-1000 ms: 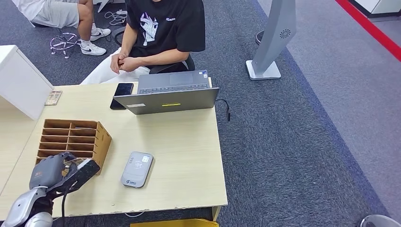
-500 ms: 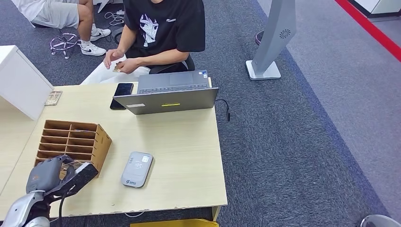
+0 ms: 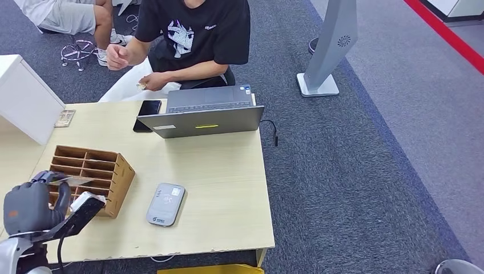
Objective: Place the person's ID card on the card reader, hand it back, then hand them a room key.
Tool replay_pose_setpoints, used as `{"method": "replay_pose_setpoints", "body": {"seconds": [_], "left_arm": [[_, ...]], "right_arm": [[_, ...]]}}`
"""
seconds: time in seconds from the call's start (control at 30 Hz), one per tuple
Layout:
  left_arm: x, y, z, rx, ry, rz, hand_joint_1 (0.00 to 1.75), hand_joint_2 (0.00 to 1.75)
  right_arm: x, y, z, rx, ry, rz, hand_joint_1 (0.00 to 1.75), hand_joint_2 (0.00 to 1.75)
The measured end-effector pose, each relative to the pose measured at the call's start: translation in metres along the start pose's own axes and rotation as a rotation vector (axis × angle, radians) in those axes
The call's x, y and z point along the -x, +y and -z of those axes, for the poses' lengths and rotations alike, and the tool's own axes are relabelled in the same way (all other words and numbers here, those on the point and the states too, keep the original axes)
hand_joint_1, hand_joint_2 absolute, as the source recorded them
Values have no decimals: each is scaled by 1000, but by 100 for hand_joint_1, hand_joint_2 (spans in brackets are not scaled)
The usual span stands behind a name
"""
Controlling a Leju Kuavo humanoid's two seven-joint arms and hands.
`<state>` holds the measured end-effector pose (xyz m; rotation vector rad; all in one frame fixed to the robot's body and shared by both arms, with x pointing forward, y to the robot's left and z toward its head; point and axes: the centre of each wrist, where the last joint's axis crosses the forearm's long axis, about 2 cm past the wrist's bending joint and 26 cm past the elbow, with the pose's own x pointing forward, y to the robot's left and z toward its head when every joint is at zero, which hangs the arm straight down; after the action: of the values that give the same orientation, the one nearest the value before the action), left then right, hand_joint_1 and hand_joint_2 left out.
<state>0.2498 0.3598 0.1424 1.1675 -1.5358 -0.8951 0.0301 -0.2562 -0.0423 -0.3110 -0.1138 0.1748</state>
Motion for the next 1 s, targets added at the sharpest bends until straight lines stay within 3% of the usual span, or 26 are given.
{"method": "replay_pose_setpoints", "body": {"seconds": [0.13,0.6,0.83,1.0], "left_arm": [[-18,19,-1,-196,-87,-24,175,175],[-43,61,-8,-544,-201,-28,175,175],[-29,70,-1,-567,-139,-13,175,175],[-7,62,11,-526,-68,15,175,175]], "right_arm": [[-3,1,-2,8,-17,-37,0,175],[-6,-1,-6,10,-60,-111,0,175],[-7,-4,-7,0,-58,-113,0,175],[-8,-4,-5,-8,-58,-110,0,175]]}}
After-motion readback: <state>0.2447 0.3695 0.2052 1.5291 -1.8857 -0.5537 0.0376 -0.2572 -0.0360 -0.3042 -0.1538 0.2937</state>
